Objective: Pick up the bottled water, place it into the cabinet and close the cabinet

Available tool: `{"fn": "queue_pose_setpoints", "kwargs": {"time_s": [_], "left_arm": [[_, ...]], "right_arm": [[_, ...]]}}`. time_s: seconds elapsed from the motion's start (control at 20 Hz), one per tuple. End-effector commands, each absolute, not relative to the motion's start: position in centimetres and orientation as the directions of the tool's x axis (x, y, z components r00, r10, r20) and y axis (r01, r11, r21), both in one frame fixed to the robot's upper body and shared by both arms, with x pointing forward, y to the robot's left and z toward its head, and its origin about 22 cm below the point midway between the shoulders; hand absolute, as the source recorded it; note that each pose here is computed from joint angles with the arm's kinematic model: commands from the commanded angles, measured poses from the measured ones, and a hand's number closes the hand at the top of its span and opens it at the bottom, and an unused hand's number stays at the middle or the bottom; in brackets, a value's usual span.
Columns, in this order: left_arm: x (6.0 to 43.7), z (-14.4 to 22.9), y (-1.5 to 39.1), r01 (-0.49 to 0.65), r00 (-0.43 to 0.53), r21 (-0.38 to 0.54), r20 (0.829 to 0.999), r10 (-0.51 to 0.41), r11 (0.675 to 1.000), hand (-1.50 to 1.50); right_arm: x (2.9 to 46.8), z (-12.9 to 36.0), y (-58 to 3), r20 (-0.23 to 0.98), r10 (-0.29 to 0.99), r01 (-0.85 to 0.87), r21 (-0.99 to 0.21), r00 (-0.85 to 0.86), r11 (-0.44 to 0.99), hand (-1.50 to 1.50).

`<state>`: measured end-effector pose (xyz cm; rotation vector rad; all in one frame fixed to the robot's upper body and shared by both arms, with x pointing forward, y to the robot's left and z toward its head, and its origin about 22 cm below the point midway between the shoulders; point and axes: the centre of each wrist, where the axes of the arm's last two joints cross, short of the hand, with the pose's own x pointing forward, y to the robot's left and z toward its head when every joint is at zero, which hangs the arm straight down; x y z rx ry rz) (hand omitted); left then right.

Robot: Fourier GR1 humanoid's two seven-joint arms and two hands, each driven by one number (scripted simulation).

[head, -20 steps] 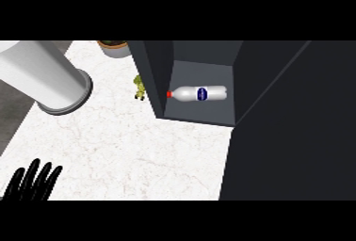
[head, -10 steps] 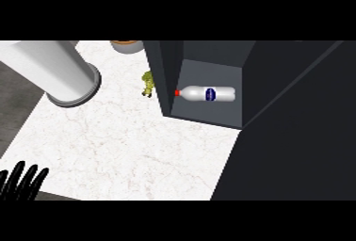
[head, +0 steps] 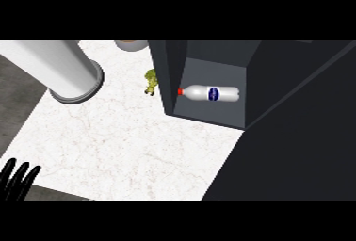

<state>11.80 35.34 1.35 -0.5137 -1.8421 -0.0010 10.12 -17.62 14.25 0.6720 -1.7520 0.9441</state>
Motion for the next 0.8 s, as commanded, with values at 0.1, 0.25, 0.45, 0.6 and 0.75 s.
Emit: {"fn": "queue_pose_setpoints", "kwargs": {"time_s": [0.1,0.25,0.45,0.6,0.75], "left_arm": [[12.2,1.9,36.0,0.362,-0.256,-0.245,0.902,0.349,0.899,-1.5],[12.4,2.1,36.0,0.37,-0.253,-0.251,0.899,0.357,0.894,-1.5],[12.3,2.1,36.6,0.353,-0.257,-0.255,0.899,0.355,0.9,-1.5],[12.6,2.9,37.0,0.369,-0.257,-0.255,0.896,0.362,0.894,-1.5],[12.4,2.3,37.1,0.338,-0.27,-0.258,0.895,0.356,0.905,-1.5]], "right_arm": [[11.9,13.4,-15.3,0.974,-0.063,-0.791,-0.137,-0.216,0.596,1.5],[13.1,13.3,-14.5,0.979,-0.106,-0.8,-0.079,-0.175,0.595,1.5],[14.9,12.6,-13.5,0.984,-0.161,-0.799,0.036,-0.076,0.6,1.5],[16.8,12.5,-13.2,0.978,-0.209,-0.83,0.109,-0.009,0.546,1.5],[19.8,12.6,-13.0,0.981,-0.195,-0.801,0.123,0.008,0.585,1.5]]}}
